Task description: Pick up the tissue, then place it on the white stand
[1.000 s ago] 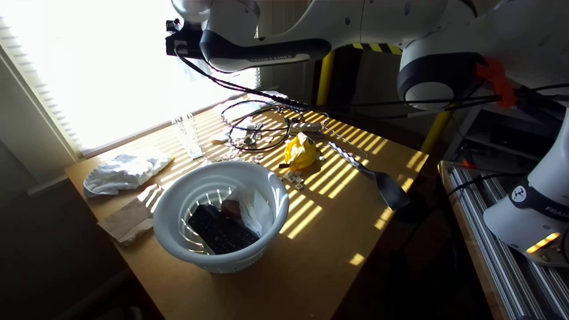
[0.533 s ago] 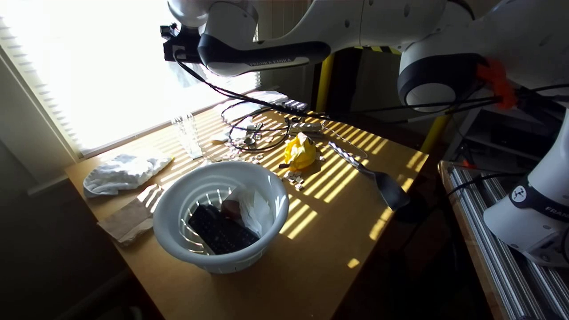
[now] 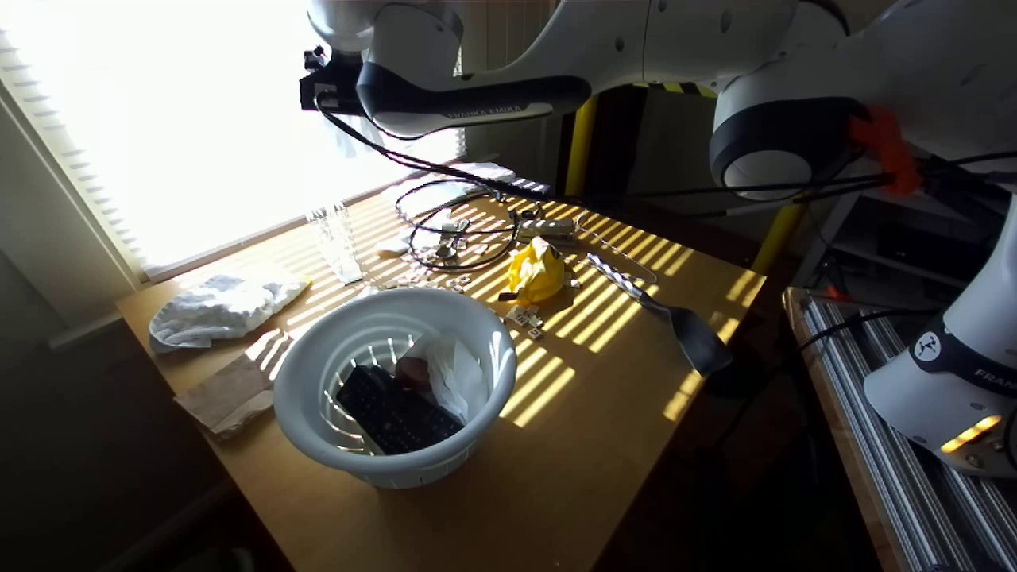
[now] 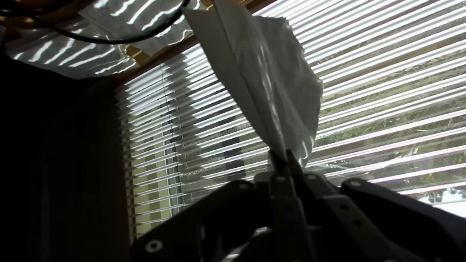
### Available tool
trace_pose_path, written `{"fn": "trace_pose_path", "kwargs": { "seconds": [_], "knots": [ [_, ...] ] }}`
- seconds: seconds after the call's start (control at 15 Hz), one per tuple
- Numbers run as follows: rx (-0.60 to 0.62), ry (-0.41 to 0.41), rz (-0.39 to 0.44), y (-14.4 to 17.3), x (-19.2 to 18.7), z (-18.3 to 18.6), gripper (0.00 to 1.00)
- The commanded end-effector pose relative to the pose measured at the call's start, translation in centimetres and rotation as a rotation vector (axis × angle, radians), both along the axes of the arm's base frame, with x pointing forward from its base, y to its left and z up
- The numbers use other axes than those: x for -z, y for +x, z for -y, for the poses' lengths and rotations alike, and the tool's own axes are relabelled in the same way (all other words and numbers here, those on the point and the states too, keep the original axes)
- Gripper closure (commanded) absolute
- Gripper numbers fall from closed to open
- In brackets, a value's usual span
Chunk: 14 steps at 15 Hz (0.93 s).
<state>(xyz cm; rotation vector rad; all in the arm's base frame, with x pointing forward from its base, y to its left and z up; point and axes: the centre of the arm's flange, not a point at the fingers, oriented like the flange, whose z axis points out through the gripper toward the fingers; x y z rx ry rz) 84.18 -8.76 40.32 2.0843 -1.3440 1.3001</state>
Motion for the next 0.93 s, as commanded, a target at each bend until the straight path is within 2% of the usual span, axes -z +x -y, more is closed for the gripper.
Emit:
{"fn": "trace_pose_path", "kwargs": {
  "seconds": [0.0,0.47,0.87],
  "knots": [
    [0.076,-0.032,0.03,2.8,0.1,-1.0,1.0],
    [0.044,-0.083,0.044,5.5,0.1,-4.6,1.0],
    [0.018,-0.078,0.051,7.6,0.9,-6.6,1.0]
  ]
}}
